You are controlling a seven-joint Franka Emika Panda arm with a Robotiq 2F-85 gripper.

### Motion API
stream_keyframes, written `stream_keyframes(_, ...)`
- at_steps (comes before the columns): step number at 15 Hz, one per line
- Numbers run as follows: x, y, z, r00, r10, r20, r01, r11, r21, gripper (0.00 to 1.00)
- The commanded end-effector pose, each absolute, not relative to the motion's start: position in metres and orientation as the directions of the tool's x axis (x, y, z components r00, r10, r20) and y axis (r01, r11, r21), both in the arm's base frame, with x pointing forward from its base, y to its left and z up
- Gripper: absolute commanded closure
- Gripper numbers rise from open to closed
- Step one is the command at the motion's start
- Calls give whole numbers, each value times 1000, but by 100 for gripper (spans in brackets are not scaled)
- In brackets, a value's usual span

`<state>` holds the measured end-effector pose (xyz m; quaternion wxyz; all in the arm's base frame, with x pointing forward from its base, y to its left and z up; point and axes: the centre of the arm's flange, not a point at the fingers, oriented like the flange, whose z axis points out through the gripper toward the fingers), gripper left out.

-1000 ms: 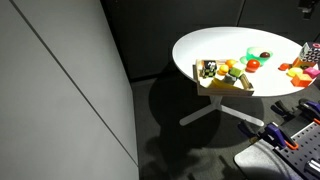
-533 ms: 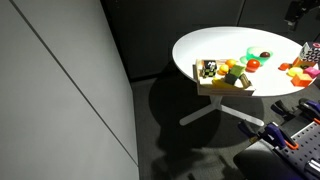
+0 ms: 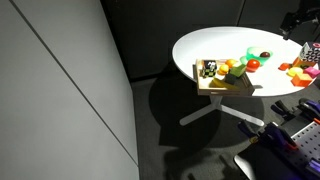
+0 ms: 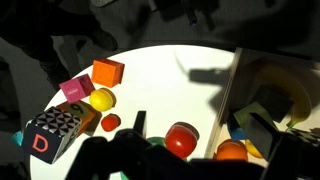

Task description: Put the apple in the green bowl

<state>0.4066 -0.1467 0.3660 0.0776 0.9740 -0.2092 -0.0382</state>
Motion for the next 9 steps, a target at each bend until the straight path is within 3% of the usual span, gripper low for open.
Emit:
stream_keyframes(1,410,-168,343,886,-461,-41,-449,-877,171,0)
stream_keyframes(9,406,-207,301,854,-520,-23,-492,-820,291,0)
